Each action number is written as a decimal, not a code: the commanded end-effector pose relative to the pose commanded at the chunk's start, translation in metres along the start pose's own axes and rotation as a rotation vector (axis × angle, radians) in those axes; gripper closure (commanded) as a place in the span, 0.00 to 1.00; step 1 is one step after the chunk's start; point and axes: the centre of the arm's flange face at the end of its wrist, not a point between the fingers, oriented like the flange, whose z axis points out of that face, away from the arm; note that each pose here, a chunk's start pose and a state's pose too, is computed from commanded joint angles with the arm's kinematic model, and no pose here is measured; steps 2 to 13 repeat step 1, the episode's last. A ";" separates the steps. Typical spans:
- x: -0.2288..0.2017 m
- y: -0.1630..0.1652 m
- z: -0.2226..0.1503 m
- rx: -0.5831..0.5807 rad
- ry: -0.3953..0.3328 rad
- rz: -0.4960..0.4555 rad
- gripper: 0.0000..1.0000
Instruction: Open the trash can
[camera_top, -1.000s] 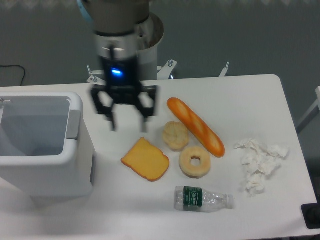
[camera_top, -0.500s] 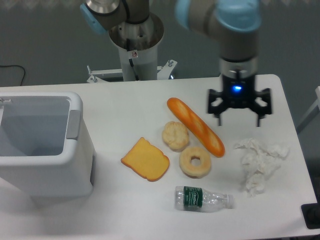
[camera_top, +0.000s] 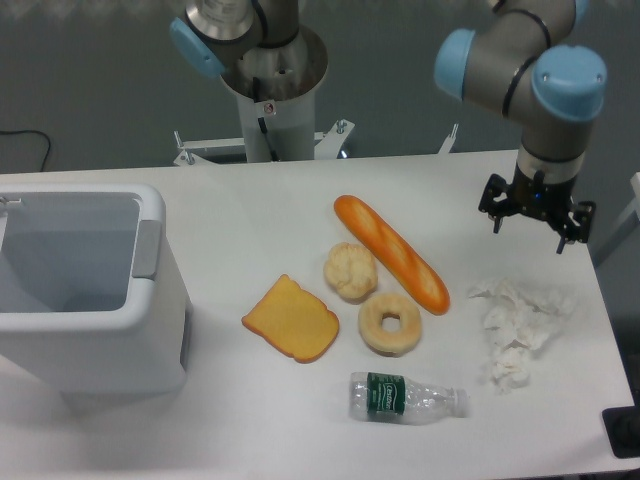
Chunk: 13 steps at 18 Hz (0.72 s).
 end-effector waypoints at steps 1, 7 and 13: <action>0.000 0.001 0.000 0.000 0.002 -0.001 0.00; 0.000 0.001 0.000 0.000 0.002 -0.001 0.00; 0.000 0.001 0.000 0.000 0.002 -0.001 0.00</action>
